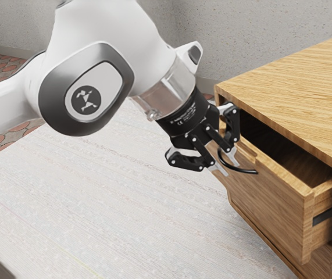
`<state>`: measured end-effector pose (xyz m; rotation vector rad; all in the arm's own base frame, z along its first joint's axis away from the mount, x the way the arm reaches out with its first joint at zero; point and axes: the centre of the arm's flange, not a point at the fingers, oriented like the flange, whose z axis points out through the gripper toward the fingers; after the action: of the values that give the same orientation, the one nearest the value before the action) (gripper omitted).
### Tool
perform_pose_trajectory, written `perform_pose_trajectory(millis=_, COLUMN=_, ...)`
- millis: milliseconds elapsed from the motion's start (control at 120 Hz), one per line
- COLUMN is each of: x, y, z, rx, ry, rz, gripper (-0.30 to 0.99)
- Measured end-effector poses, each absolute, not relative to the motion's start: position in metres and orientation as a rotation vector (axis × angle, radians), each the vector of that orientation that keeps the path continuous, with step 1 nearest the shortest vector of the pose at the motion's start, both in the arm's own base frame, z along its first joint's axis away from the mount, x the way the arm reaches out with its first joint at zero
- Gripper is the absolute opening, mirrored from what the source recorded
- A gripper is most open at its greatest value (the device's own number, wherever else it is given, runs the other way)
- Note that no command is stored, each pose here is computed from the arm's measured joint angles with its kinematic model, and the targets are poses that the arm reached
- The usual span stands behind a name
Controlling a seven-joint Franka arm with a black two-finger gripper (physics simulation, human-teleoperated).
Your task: Pull the drawer handle with one arm to open the drawer
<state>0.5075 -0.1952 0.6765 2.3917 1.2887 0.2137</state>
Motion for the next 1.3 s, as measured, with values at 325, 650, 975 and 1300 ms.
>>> perform_pose_trajectory(millis=325, x=0.490, y=-0.190, z=0.675, rx=2.396, ry=1.295, rz=0.217, gripper=0.04)
perform_pose_trajectory(millis=650, x=0.477, y=-0.182, z=0.672, rx=2.396, ry=1.312, rz=0.220, gripper=0.04)
perform_pose_trajectory(millis=975, x=0.458, y=-0.172, z=0.674, rx=2.388, ry=1.329, rz=0.235, gripper=0.04)
perform_pose_trajectory(millis=1300, x=0.436, y=-0.164, z=0.677, rx=2.378, ry=1.339, rz=0.255, gripper=0.04)
